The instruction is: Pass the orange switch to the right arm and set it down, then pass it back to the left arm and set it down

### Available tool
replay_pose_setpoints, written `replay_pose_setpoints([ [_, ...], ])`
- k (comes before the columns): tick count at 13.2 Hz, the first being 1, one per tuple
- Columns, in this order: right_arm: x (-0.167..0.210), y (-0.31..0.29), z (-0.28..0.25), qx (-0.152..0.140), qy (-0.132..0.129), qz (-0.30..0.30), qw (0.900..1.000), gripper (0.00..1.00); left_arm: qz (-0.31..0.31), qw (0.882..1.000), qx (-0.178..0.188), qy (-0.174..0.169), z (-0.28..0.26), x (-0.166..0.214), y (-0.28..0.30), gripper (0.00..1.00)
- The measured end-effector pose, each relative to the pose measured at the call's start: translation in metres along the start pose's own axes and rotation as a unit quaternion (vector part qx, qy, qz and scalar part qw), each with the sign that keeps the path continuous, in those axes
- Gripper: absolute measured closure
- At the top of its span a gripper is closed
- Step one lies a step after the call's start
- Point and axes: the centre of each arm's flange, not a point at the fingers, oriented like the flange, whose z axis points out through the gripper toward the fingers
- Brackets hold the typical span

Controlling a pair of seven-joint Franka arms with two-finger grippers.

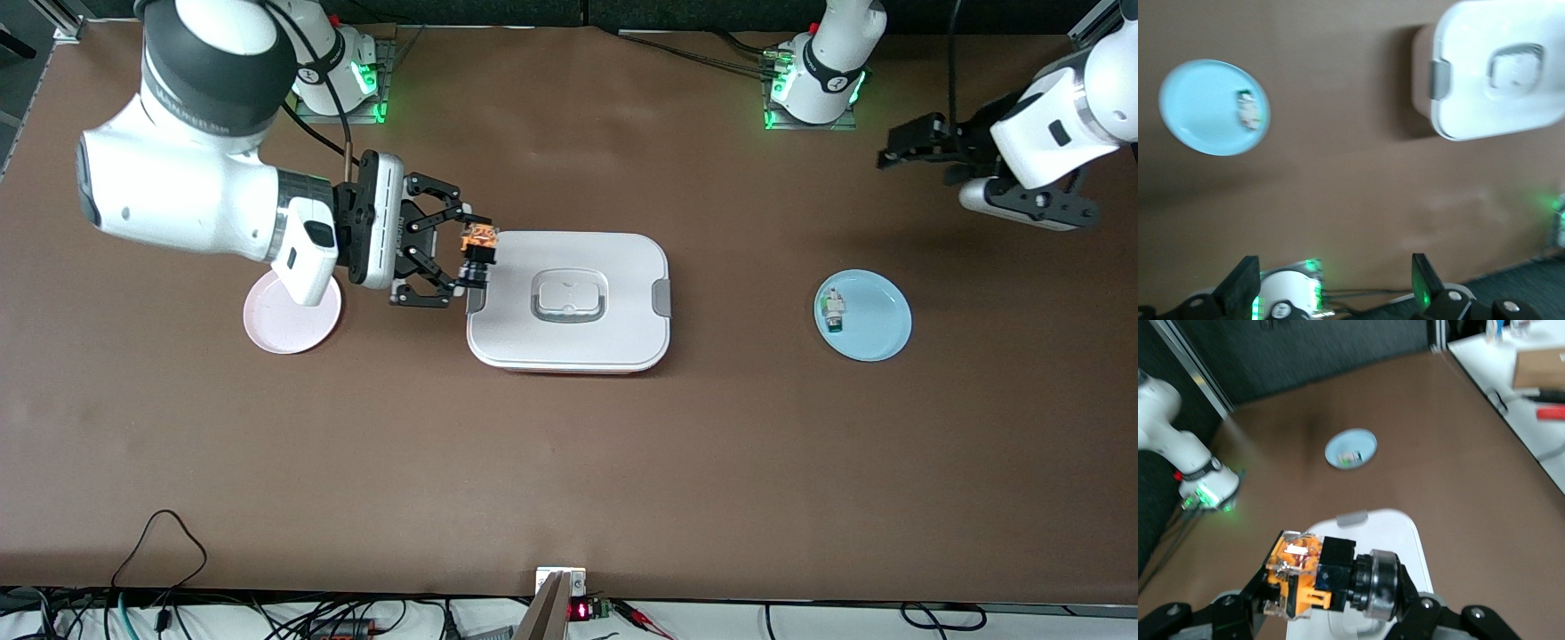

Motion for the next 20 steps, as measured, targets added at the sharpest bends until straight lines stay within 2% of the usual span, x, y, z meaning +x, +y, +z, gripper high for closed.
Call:
replay_pose_setpoints([
  [3,-0.010,0.013,0.023,0.007,0.077,-0.010,0.997,0.26,0.018,0.997,-0.077,-0.021,0.013,0.011,0.015,0.00],
  [4,-0.012,0.015,0.035,0.006,0.095,-0.016,0.995,0.26,0.023,0.994,-0.099,-0.028,0.017,0.015,0.020,0.00],
  [6,-0.012,0.015,0.059,0.000,0.108,-0.022,0.994,0.26,0.033,0.988,-0.143,-0.043,0.026,0.023,0.030,0.00],
  [7,-0.007,0.011,0.069,-0.002,0.115,-0.020,0.993,0.26,0.037,0.983,-0.171,-0.053,0.033,0.030,0.034,0.00],
  [10,0.008,-0.002,0.089,0.010,0.183,-0.006,0.983,0.26,0.035,0.962,-0.257,-0.082,0.054,0.056,0.034,0.00],
  [11,0.009,-0.003,0.093,0.013,0.196,-0.002,0.981,0.26,0.032,0.955,-0.280,-0.090,0.061,0.063,0.033,0.00],
  [14,0.008,-0.004,0.103,0.015,0.201,0.003,0.979,0.26,0.025,0.924,-0.363,-0.115,0.083,0.086,0.034,0.00],
  [16,0.012,-0.008,0.118,0.001,0.203,0.011,0.979,0.26,0.008,0.905,-0.408,-0.120,0.099,0.105,0.031,0.00],
  [20,0.024,-0.026,0.143,-0.002,0.219,0.025,0.975,0.26,-0.054,0.860,-0.498,-0.097,0.129,0.134,0.040,0.00],
])
